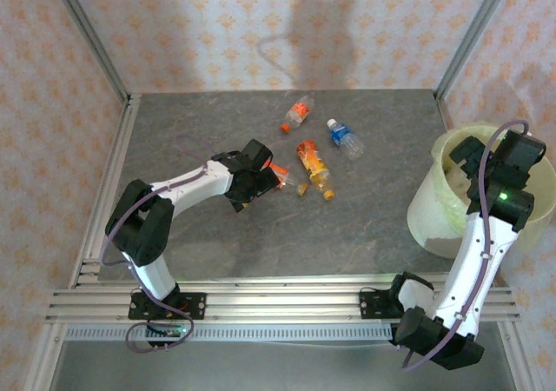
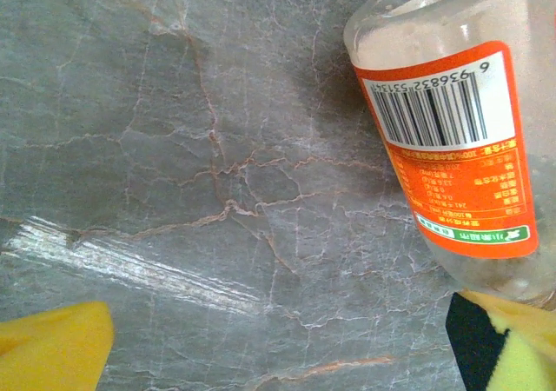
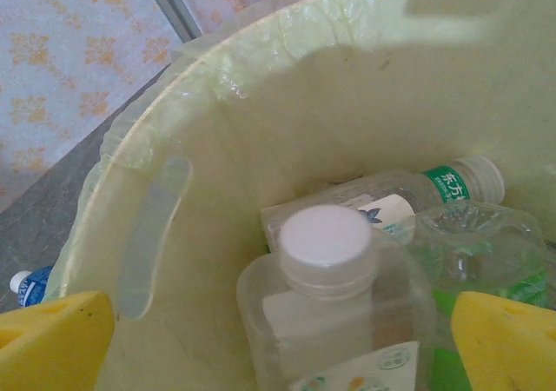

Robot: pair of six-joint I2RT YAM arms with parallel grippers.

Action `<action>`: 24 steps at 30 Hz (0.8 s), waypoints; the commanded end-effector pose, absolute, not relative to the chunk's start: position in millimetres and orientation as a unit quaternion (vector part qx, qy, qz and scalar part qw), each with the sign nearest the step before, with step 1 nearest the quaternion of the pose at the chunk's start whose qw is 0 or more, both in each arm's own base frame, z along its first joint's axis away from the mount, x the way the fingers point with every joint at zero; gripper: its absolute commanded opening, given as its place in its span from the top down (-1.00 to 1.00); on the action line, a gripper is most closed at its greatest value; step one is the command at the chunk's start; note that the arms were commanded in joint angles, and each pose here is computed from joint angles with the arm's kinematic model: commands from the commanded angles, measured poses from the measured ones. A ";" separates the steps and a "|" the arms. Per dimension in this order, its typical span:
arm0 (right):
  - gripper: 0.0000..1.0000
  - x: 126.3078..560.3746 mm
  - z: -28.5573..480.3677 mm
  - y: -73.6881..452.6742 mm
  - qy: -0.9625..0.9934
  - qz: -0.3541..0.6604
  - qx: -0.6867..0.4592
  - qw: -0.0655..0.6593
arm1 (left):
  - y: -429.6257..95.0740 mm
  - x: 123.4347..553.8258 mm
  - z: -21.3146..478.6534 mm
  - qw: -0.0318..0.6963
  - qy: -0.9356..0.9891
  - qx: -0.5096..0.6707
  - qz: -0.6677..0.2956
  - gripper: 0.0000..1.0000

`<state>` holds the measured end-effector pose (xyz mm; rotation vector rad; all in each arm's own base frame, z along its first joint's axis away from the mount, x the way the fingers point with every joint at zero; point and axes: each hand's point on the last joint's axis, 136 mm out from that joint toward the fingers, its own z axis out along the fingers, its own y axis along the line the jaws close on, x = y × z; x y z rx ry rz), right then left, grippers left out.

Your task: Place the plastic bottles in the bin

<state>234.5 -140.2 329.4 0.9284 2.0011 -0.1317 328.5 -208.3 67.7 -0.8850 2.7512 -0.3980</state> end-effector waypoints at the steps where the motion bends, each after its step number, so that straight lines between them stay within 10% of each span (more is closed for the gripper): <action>1: -0.99 231.4 347.3 -140.1 0.792 -0.052 0.380 0.474 | -212.9 325.5 66.5 0.105 0.944 -0.285 -0.131 -1.00; 10: -0.99 236.0 347.5 -137.9 0.788 -0.037 0.381 0.483 | -216.5 330.1 73.8 0.121 0.943 -0.275 -0.145 -1.00; 24: -0.99 265.1 423.6 -16.6 0.702 0.264 0.199 0.630 | -215.3 353.0 112.2 0.241 0.887 -0.307 -0.247 -1.00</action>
